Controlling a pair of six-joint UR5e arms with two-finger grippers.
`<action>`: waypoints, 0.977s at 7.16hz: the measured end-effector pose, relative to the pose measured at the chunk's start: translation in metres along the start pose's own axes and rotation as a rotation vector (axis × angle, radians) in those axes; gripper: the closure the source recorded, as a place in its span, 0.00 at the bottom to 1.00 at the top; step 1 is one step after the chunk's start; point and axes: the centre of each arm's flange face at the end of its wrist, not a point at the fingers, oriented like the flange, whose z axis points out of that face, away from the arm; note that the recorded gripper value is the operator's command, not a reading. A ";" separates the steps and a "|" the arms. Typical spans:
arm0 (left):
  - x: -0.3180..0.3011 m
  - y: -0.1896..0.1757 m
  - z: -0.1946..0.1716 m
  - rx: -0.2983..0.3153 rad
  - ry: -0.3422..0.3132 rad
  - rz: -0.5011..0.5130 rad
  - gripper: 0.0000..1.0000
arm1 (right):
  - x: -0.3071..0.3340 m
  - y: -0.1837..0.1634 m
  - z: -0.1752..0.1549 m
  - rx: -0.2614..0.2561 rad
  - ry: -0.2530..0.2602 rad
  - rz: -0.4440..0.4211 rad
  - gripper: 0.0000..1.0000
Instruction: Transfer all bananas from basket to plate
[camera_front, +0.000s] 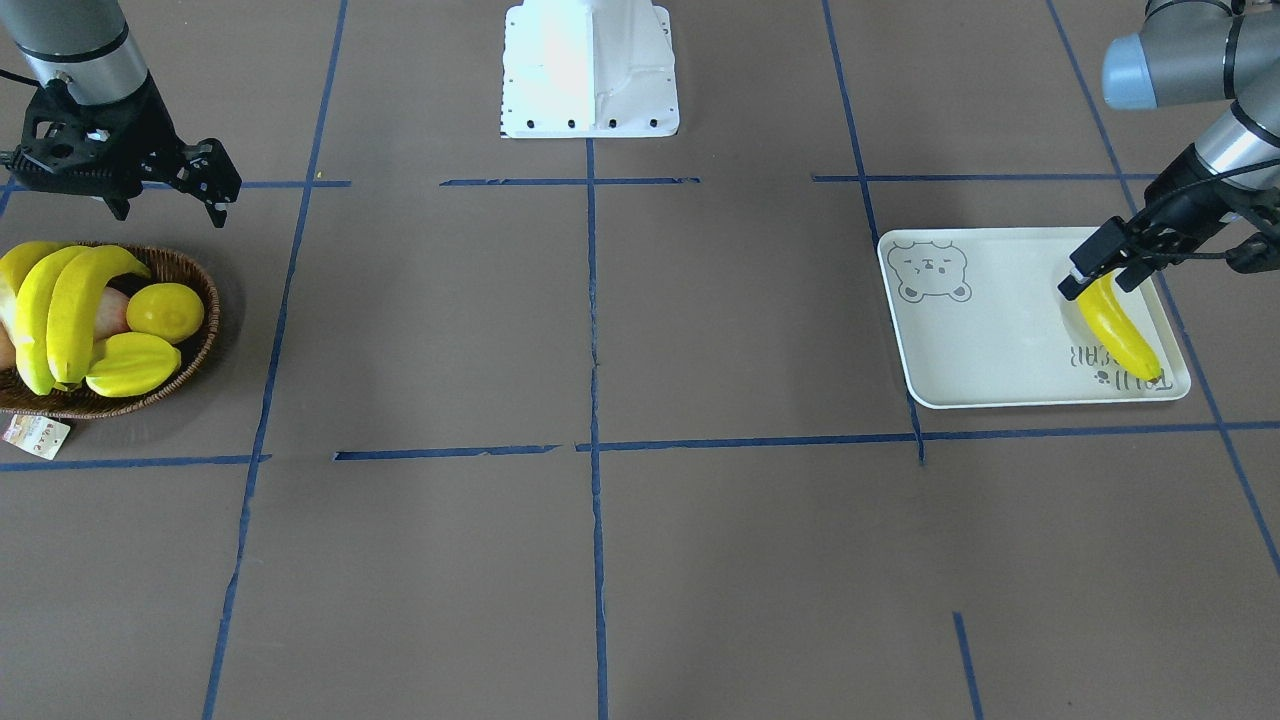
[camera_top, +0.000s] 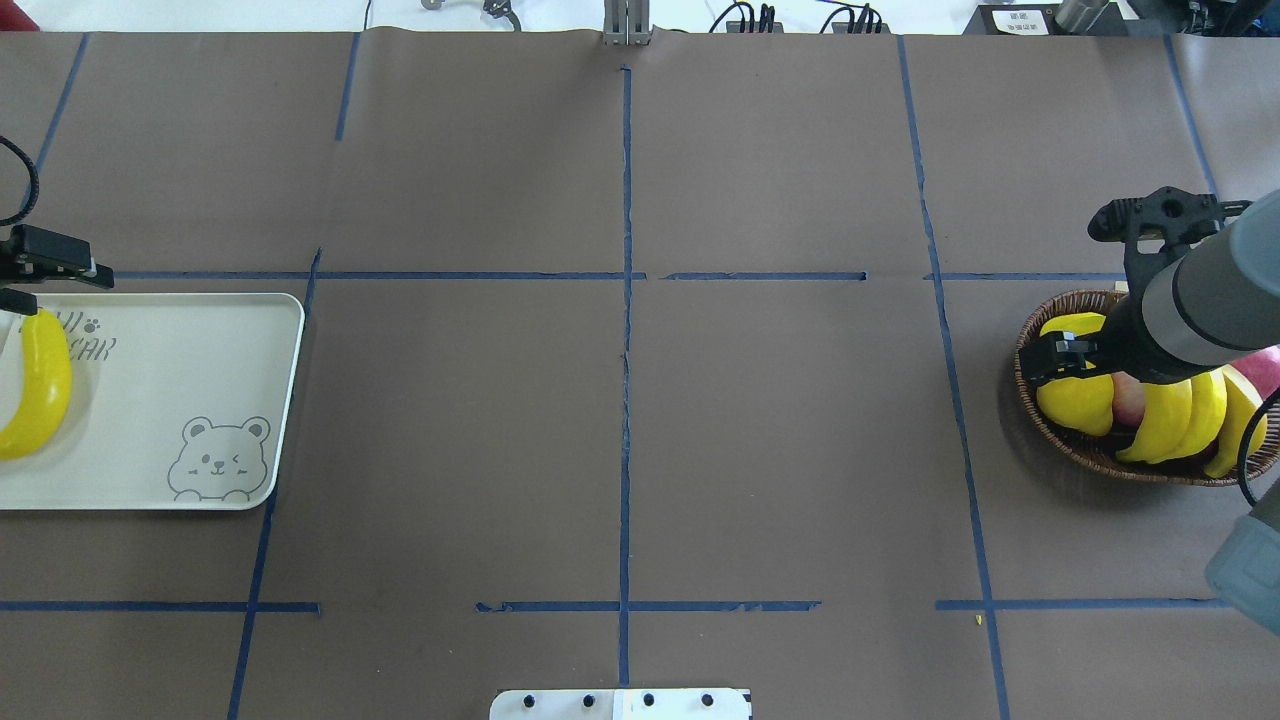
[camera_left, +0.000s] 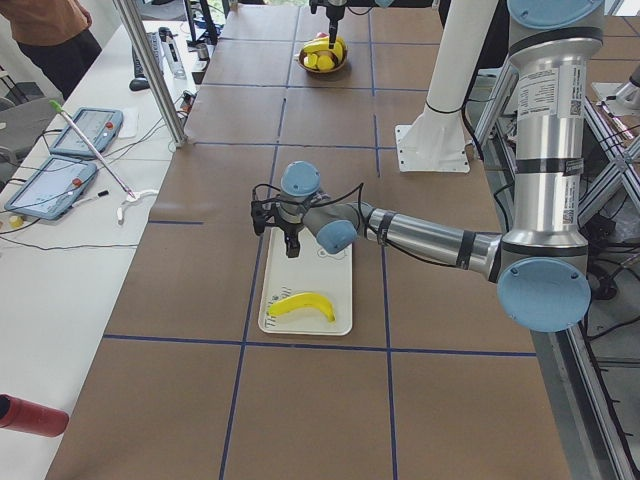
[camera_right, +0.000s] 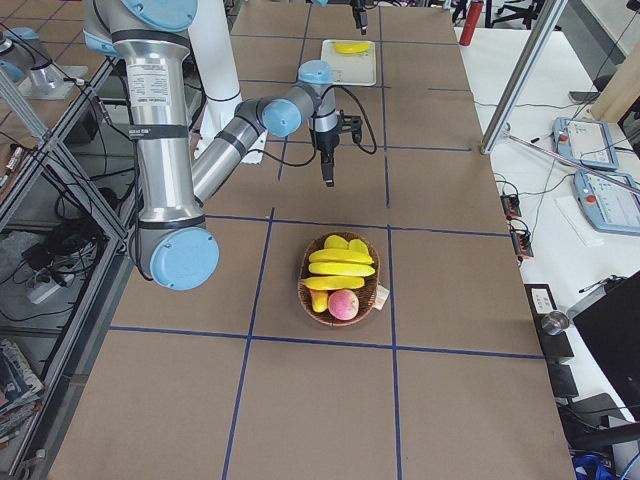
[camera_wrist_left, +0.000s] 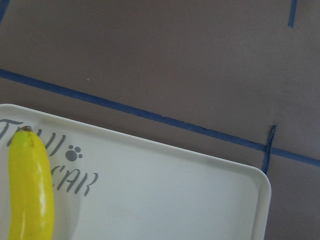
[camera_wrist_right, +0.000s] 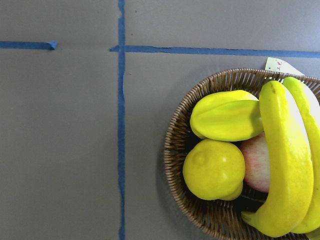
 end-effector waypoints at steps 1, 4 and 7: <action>0.007 0.000 -0.001 -0.002 0.011 0.009 0.00 | 0.006 -0.003 0.015 -0.012 0.032 0.010 0.00; 0.019 -0.001 -0.004 0.002 0.028 0.026 0.00 | 0.027 -0.007 0.051 -0.041 0.116 0.011 0.01; 0.026 -0.001 -0.002 0.001 0.035 0.037 0.00 | 0.044 -0.014 0.078 -0.034 0.203 -0.024 0.02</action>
